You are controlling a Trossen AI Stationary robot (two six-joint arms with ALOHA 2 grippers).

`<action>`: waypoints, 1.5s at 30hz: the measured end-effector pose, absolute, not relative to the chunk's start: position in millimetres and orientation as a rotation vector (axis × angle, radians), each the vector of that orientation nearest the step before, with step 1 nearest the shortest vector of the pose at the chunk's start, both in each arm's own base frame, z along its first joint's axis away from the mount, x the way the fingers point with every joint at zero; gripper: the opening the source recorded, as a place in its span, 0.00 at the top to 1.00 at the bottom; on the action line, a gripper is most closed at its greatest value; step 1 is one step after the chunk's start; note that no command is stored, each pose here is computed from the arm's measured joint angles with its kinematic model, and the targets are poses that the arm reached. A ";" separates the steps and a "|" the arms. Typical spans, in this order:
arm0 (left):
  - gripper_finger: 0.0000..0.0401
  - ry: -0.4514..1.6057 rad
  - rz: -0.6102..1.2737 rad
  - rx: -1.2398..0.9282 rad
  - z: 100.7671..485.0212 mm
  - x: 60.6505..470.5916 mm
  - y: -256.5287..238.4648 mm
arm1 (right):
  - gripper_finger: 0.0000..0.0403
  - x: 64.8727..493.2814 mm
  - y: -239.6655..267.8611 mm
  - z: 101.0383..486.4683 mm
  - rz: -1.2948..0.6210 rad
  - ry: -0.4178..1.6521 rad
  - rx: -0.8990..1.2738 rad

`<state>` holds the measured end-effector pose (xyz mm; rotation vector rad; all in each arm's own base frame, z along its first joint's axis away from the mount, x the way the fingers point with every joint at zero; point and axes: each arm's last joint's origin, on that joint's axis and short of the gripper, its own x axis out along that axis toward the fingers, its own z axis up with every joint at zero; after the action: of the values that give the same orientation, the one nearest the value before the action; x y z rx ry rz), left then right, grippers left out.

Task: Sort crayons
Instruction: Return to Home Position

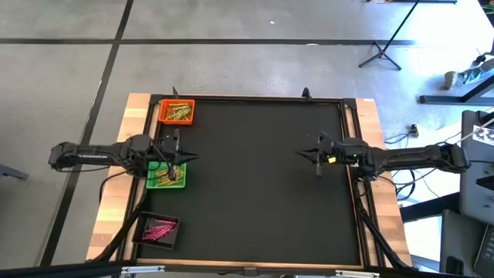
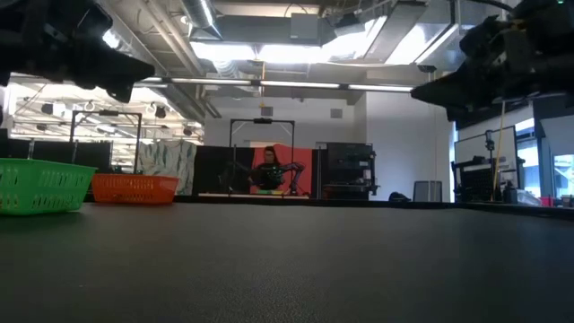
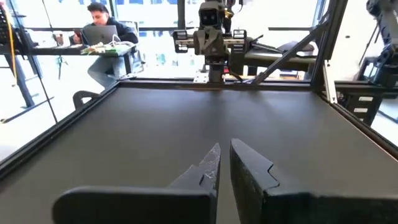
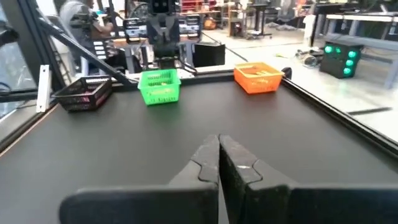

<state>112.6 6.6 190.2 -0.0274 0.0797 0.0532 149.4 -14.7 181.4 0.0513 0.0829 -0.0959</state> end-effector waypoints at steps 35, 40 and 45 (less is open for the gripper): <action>0.95 -0.012 0.068 -0.018 166.7 97.5 5.8 | 0.99 99.7 -11.3 165.0 -0.151 0.039 0.102; 0.95 -0.012 0.069 -0.016 166.7 97.5 5.9 | 0.99 100.2 -11.3 164.4 -0.151 0.046 0.101; 0.95 -0.012 0.070 -0.016 166.8 97.5 5.9 | 0.99 100.2 -11.4 164.4 -0.151 0.045 0.101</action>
<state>97.5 5.9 166.8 -0.0160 -0.0119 0.0697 100.2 -11.4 164.4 0.1012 0.0454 -0.1505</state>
